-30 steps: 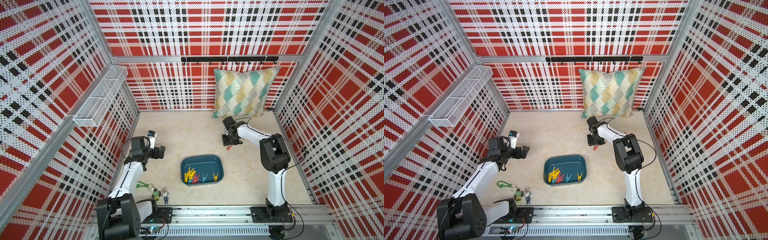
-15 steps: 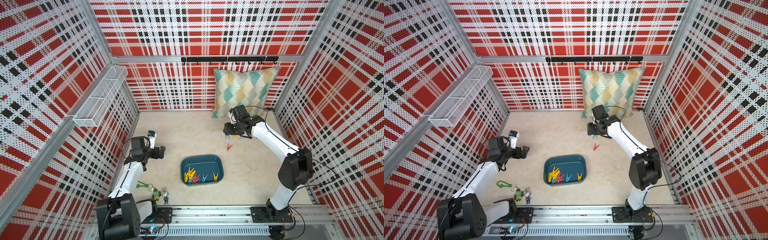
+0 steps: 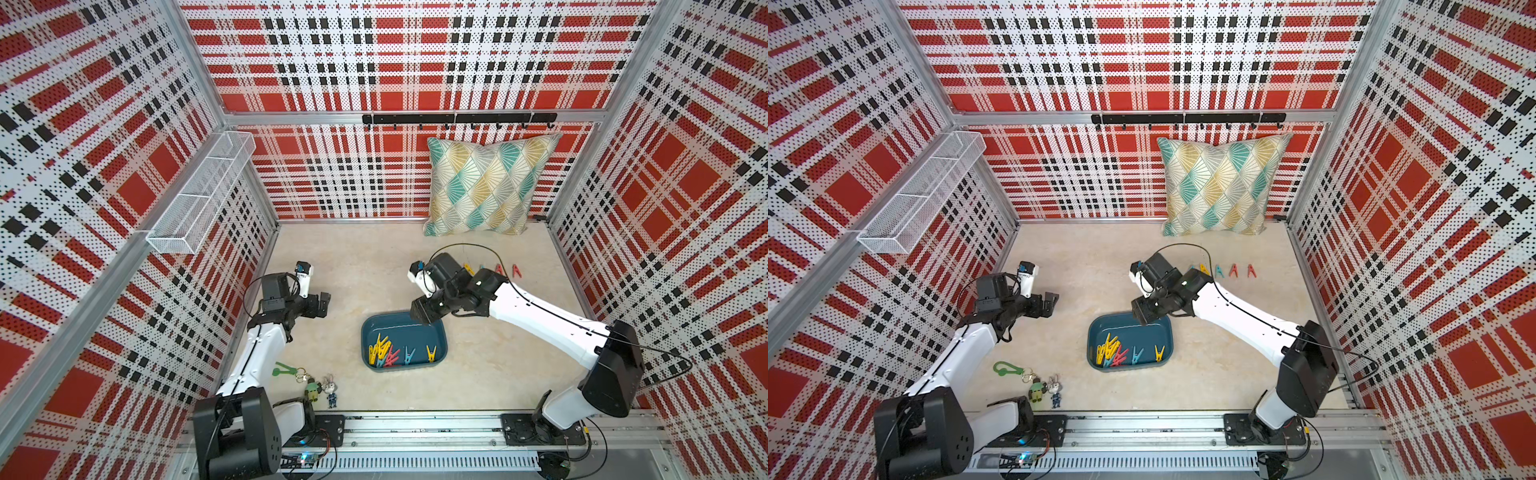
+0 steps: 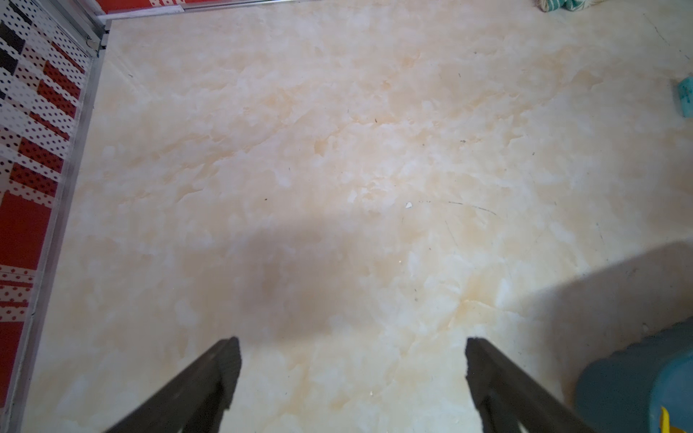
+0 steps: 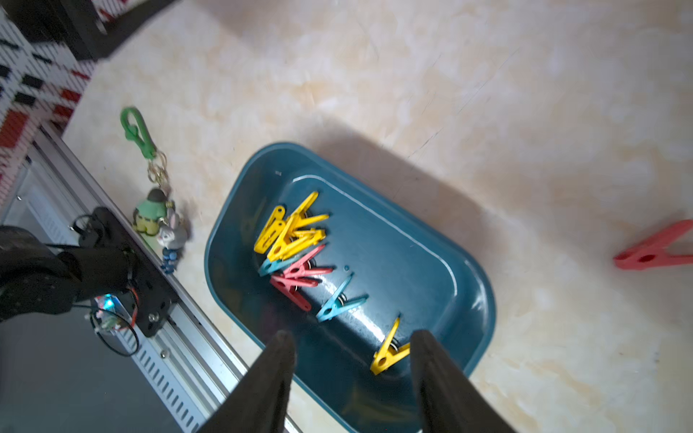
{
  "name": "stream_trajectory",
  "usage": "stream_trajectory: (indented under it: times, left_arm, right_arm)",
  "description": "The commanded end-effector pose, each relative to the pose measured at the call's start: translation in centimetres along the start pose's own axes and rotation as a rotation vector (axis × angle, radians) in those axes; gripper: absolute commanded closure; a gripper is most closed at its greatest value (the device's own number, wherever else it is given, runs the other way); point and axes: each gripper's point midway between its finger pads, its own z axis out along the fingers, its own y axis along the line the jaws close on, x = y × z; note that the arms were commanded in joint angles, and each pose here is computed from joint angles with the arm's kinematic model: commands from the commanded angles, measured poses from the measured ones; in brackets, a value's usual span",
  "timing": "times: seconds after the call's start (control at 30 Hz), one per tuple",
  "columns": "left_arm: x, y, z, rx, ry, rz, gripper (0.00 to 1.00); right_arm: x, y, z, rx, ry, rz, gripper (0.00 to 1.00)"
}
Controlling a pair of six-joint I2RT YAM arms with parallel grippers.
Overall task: Take the clothespins out of the storage box
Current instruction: Place the clothespin at the center of the board, then pick up the clothespin from the storage box.
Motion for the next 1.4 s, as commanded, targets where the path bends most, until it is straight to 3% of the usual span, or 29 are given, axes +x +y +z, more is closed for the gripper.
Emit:
stream_trajectory:
  times: [0.0, 0.3, 0.47, 0.9, 1.37]
  left_arm:
    - [-0.6, 0.4, -0.4, -0.007, -0.016, 0.01, 0.01]
    - [-0.7, 0.7, -0.5, -0.018, -0.023, 0.004, 0.01]
    - [-0.8, 0.7, -0.6, -0.016, -0.025, 0.005, 0.01]
    - [-1.1, 0.6, -0.8, -0.019, -0.036, 0.005, 0.01]
    - [-1.2, 0.6, -1.0, -0.018, -0.042, 0.008, 0.01]
  right_arm:
    - [1.0, 1.3, 2.3, -0.031, 0.027, 0.027, 0.43]
    - [1.9, 4.1, 9.8, -0.002, 0.116, 0.098, 0.44]
    - [2.2, 5.1, 12.1, -0.02, 0.134, 0.132, 0.42]
    - [3.5, 4.3, 14.4, 0.025, 0.194, 0.139, 0.4]
    - [3.0, 0.5, 13.5, 0.256, 0.173, 0.139, 0.42]
